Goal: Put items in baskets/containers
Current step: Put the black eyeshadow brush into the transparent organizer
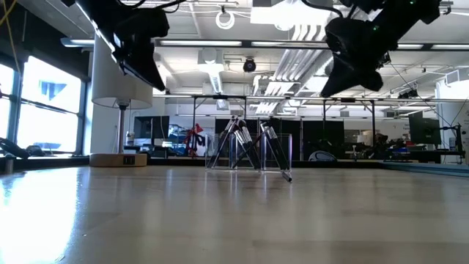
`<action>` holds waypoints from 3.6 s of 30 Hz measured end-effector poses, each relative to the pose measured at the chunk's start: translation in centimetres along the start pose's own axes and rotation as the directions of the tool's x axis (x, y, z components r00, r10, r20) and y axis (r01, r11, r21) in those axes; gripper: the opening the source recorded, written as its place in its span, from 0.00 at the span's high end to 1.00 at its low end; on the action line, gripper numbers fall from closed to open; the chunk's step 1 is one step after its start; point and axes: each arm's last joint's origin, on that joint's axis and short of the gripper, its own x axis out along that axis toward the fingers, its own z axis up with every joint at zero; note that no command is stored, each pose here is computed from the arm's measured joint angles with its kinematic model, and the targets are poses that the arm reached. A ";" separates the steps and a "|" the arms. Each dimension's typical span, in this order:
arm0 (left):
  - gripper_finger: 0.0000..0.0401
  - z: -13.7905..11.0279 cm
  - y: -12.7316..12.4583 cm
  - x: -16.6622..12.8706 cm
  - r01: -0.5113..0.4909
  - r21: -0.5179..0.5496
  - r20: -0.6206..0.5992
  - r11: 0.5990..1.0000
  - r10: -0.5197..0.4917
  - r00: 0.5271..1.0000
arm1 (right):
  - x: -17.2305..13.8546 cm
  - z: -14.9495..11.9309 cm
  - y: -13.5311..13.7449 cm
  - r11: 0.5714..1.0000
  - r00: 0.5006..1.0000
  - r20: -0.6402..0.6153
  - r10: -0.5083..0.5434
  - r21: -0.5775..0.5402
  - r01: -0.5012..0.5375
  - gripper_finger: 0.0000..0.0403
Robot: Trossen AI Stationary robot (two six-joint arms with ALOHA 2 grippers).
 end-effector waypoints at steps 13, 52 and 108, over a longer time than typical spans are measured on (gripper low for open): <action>1.00 -0.1 0.3 -1.0 0.006 0.199 0.014 0.980 -0.009 1.000 | 3.0 -4.7 7.4 0.973 0.970 -0.225 -0.095 0.185 0.138 1.00; 1.00 -1.2 0.3 -1.0 0.104 0.288 -0.114 0.952 -0.074 0.991 | 16.9 -2.2 10.4 0.757 0.742 -0.554 -0.378 0.276 0.592 0.83; 1.00 0.2 -0.1 -1.0 0.103 0.112 0.029 0.988 -0.107 0.994 | 16.8 -2.5 5.5 0.877 0.797 -0.567 -0.208 -0.469 -0.105 0.99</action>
